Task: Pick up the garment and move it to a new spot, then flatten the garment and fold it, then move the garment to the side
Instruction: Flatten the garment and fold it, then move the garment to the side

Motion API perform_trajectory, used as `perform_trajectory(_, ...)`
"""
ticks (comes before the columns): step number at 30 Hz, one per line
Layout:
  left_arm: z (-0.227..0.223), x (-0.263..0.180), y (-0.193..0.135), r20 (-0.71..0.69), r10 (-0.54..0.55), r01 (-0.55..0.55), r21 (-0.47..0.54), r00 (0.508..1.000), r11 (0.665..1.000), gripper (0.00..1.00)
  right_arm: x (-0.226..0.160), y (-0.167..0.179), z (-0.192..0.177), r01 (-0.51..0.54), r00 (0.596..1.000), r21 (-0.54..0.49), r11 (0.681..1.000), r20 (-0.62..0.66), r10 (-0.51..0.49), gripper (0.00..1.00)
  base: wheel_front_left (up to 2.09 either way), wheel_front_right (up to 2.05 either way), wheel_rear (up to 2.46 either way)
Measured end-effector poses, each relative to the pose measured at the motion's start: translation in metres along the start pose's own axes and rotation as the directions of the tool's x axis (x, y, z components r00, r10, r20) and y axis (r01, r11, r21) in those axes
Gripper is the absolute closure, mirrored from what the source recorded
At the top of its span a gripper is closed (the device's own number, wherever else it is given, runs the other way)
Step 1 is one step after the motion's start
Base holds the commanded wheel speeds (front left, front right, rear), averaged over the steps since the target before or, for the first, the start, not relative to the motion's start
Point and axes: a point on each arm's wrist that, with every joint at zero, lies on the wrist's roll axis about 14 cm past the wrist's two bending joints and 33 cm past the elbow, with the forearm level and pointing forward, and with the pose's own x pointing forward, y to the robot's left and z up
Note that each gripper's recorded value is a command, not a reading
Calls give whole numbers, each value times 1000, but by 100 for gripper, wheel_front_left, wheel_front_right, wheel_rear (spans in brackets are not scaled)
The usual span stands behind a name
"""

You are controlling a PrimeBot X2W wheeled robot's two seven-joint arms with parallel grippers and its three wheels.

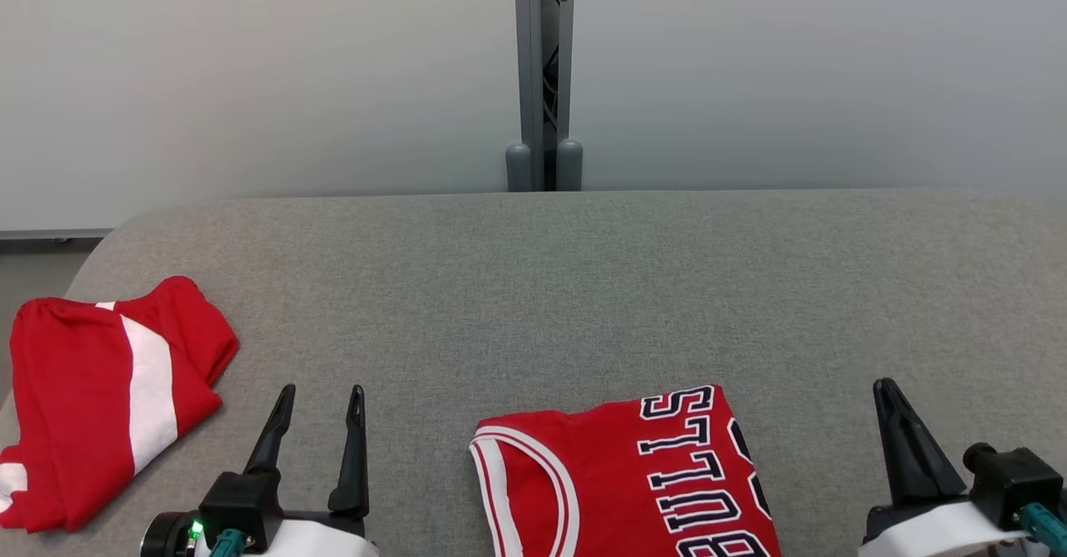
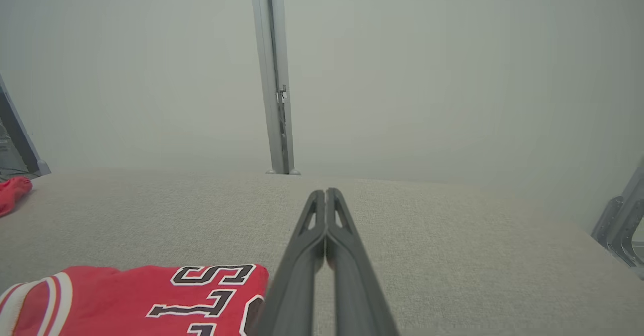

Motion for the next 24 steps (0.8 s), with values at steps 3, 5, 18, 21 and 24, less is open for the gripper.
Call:
perform_trajectory(3,-2,-3,-1,-6,3,-3,2,1000,1000,0,-8,-5,-13,31,999,19,999,-37,-30,100,0,0,0)
perform_trajectory(5,-4,-4,-2,-12,-1,1,-2,1000,1000,0,-12,-8,-19,48,997,30,998,-55,-47,39,0,0,0)
perform_trajectory(18,-5,-6,-1,-17,3,-3,2,1000,1000,0,-15,8,-43,12,991,80,997,-131,-1,0,0,0,0)
perform_trajectory(21,-7,-7,-1,-23,1,-1,2,1000,1000,0,-16,20,-58,-22,982,123,992,-182,44,0,0,0,0)
perform_trajectory(24,-11,-8,-1,-34,-1,2,7,999,1000,0,-14,31,-70,-74,968,140,987,-226,105,0,0,0,0)
